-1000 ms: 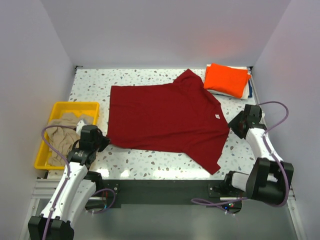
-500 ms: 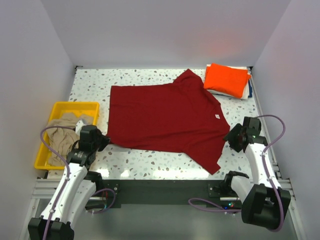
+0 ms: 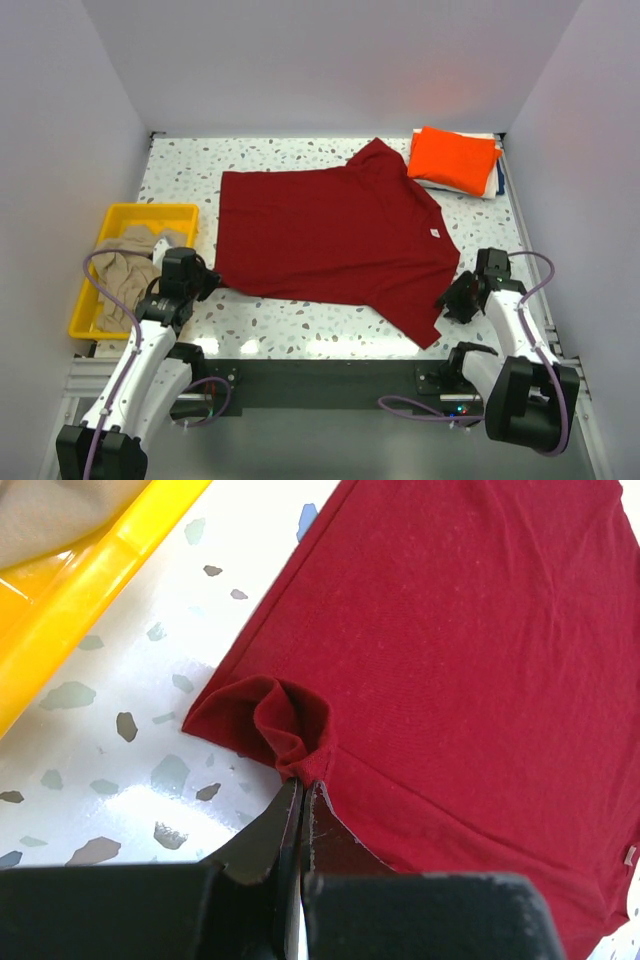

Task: Fold and stack the t-shirts
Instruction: Flatten the tshirt out

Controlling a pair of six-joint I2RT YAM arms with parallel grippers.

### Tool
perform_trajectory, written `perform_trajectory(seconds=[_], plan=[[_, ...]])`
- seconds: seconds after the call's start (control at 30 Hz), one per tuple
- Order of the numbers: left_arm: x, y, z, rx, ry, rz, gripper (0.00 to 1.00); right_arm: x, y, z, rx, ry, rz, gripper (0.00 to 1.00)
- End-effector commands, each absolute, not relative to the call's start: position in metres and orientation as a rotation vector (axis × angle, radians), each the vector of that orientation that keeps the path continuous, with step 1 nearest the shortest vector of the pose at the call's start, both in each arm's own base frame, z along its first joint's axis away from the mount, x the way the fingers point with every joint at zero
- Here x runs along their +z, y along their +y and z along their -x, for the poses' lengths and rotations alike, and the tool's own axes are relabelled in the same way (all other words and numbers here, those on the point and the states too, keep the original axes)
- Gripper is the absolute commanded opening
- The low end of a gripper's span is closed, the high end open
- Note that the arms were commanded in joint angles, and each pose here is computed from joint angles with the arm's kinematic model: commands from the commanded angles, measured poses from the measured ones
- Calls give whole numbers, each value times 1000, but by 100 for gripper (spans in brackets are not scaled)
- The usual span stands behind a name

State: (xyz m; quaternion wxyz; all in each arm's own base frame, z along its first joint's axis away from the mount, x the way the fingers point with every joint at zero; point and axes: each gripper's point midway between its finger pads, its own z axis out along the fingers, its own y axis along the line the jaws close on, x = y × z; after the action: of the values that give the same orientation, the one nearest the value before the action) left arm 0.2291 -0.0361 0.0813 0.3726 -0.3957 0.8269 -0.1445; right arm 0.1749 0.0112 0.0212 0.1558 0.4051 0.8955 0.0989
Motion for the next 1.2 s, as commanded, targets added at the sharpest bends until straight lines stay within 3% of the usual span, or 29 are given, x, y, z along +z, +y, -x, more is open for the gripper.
perform_trajectory(seconds=[0.0, 0.23, 0.3, 0.37, 0.4, 0.63, 0.93, 1.17], plan=[[96, -34, -241, -382, 2055, 1006, 0, 12, 22, -173, 345, 2589, -1186, 41], [94, -31, -239, -359, 2051, 1019, 0, 6, 23, -169, 335, 2602, -1191, 39], [91, -30, -237, -354, 2054, 1028, 0, 7, 22, -170, 327, 2611, -1185, 29], [89, -28, -235, -340, 2060, 1032, 0, 17, 14, -173, 269, 2621, -1155, 10], [88, -27, -234, -330, 2061, 1035, 0, 22, 12, -174, 253, 2620, -1140, 7], [75, -27, -224, -316, 2093, 1063, 0, 69, -4, -189, 175, 2535, -1117, 8], [35, -29, -198, -298, 2169, 1164, 0, 58, -7, -171, 70, 2675, -1206, 3], [45, -37, -193, -344, 2155, 1185, 0, 57, -2, -172, 112, 2697, -1190, 4]])
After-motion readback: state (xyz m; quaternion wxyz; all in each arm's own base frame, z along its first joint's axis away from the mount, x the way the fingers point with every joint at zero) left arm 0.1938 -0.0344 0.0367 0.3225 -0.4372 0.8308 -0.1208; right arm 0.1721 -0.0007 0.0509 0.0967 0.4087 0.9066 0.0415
